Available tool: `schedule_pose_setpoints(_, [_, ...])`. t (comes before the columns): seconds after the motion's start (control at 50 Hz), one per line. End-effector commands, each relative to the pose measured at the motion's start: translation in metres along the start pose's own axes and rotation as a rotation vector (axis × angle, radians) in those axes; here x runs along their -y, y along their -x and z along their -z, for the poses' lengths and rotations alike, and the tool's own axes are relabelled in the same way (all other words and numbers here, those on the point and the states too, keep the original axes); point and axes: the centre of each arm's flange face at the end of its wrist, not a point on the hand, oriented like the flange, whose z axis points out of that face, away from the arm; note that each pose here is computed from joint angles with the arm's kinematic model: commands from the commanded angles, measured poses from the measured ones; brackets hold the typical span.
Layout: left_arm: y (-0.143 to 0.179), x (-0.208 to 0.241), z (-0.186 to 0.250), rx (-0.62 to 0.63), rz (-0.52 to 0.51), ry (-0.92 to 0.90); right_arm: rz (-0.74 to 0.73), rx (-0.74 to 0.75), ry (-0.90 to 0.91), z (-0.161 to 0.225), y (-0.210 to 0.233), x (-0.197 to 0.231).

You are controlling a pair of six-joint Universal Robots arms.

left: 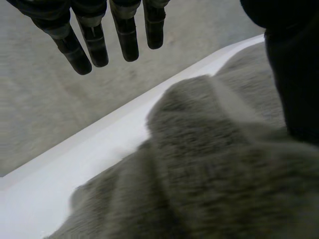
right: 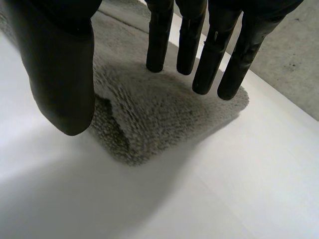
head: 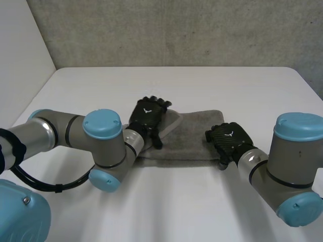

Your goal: Fold the towel.

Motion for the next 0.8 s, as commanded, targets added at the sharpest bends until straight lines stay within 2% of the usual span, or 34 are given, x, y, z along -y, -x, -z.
schedule_pose_setpoints(0.02, [0.034, -0.001, -0.005, 0.141, 0.007, 0.012, 0.03, -0.018, 0.022, -0.01, 0.002, -0.013])
schedule_pose_setpoints(0.38, [0.057, -0.02, 0.005, 0.272, 0.005, 0.092, 0.074, -0.073, 0.023, -0.014, -0.001, -0.016])
schedule_pose_setpoints(0.54, [0.063, -0.009, 0.007, 0.325, -0.073, 0.077, 0.077, -0.083, 0.021, -0.011, -0.002, -0.014])
schedule_pose_setpoints(0.68, [0.068, -0.011, 0.005, 0.4, -0.22, 0.076, 0.078, -0.096, 0.01, -0.009, -0.005, -0.009])
schedule_pose_setpoints(0.8, [0.069, -0.008, 0.01, 0.42, -0.239, 0.079, 0.078, -0.094, 0.014, -0.008, -0.005, -0.01])
